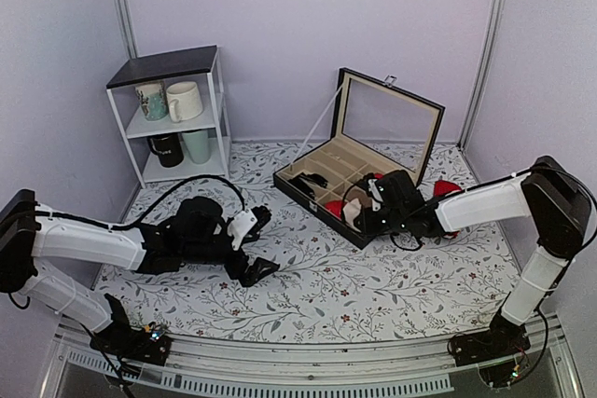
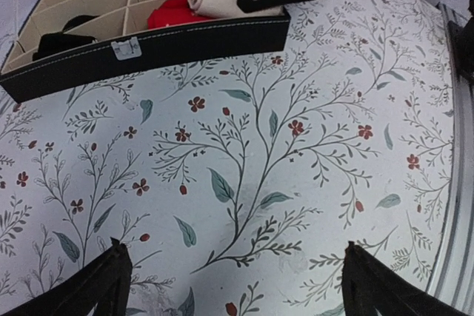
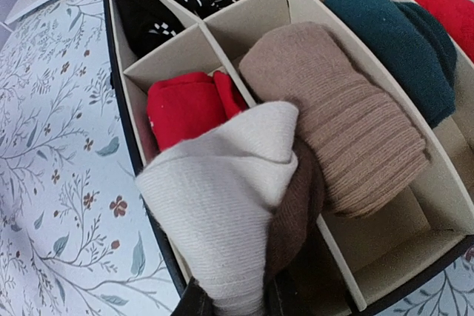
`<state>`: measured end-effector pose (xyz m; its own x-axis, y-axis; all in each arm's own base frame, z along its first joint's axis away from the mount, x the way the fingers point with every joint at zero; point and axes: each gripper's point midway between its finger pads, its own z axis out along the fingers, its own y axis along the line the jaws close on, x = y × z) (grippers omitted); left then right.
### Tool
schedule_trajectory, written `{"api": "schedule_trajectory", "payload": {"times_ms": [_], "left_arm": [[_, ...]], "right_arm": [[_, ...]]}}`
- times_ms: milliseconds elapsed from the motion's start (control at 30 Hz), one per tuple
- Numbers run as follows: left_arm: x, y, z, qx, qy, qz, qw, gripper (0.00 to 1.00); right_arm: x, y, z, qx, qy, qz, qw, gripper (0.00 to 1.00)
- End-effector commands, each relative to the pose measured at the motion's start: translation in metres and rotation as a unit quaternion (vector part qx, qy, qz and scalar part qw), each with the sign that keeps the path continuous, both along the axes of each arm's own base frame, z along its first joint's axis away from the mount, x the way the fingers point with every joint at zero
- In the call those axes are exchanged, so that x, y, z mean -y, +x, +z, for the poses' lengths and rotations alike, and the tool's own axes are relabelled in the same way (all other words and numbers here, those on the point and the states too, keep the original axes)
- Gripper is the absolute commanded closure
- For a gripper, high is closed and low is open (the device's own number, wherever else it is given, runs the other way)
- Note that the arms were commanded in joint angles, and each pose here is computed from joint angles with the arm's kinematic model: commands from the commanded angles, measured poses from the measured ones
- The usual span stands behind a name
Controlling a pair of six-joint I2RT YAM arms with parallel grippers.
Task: Roll the socks
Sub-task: Move the storage box to the center of the board.
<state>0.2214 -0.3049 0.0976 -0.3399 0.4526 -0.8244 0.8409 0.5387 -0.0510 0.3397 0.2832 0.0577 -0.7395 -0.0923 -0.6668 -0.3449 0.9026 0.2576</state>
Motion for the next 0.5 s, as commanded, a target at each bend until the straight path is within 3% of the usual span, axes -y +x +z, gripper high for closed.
{"api": "schedule_trajectory", "payload": {"times_ms": [0,200,467], "left_arm": [[-0.005,0.003,0.002,0.004,-0.007,0.006,1.0,0.01],[-0.006,0.001,0.002,0.002,-0.011,0.006,1.0,0.01],[-0.01,0.001,0.004,0.01,-0.011,0.01,1.0,0.0]], "right_arm": [[0.014,-0.061,-0.035,-0.101,-0.034,0.016,0.994,1.0],[0.001,-0.046,0.014,-0.029,-0.007,0.032,0.999,1.0],[-0.025,-0.019,0.136,0.111,0.047,0.073,0.99,1.0]]}}
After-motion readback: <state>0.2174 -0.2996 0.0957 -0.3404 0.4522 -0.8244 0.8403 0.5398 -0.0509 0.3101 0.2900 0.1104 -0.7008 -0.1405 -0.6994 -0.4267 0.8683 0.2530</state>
